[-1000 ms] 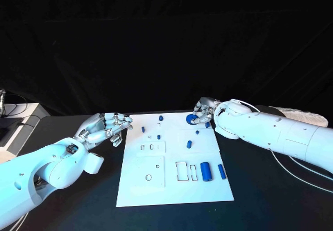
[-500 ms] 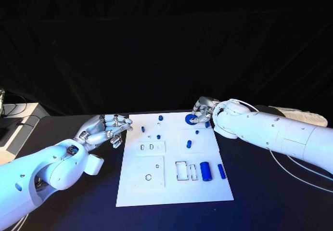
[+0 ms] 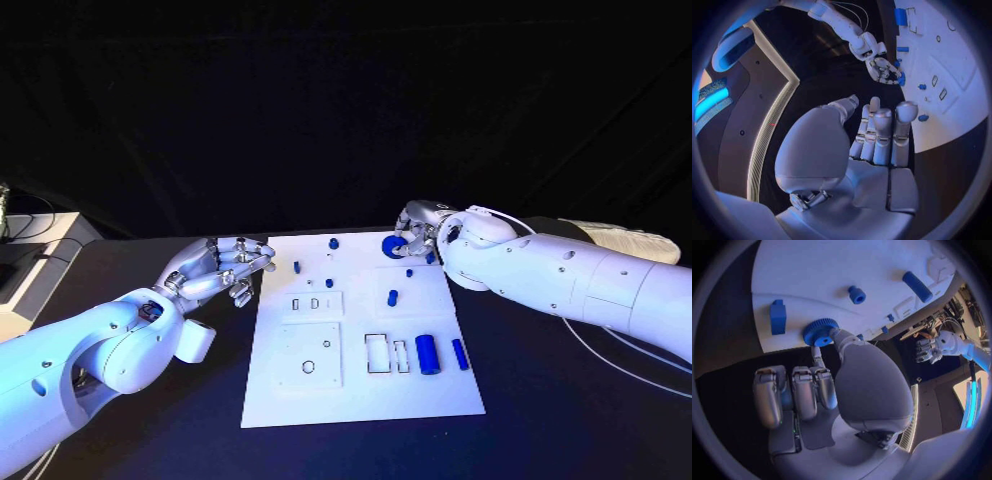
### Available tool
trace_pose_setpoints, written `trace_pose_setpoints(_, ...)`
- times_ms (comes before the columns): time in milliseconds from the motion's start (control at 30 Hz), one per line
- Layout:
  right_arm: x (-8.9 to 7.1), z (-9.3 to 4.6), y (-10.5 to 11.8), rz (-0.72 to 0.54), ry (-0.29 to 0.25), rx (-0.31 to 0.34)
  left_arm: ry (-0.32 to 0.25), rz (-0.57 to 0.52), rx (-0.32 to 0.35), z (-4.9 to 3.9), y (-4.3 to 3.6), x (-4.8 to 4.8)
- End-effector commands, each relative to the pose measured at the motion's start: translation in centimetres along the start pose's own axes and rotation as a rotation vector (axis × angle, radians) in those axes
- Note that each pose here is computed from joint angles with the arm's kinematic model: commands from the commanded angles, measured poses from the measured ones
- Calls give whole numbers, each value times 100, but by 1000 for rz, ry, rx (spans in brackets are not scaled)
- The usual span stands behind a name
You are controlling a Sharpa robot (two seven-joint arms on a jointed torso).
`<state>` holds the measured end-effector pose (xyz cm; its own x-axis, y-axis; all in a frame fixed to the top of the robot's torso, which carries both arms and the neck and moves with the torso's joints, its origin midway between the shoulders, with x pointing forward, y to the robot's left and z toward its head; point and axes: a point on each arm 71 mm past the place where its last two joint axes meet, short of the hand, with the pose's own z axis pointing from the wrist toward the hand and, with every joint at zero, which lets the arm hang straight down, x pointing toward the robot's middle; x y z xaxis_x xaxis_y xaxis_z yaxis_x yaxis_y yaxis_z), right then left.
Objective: Assemble the parts on the task board
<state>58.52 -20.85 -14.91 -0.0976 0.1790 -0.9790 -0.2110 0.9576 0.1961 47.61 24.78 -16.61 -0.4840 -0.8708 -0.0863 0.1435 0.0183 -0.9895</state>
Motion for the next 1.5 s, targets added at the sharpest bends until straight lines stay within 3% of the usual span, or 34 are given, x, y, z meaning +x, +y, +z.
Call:
trace_pose_setpoints(33, 10, -6, 33, -67, -13, -33, 13, -8, 5, 4, -6, 20)
trace_pose_setpoints(467, 44, -1, 17, -55, 6, -20, 12, -7, 2, 0, -5, 18)
trace_pose_setpoints(1000, -58, -85, 220, -48, -163, -96, 7, -4, -1, -11, -3, -2)
trace_pose_setpoints(1500, -69, -153, 619, -51, -182, -189, 5, -3, -3, -14, -1, -11)
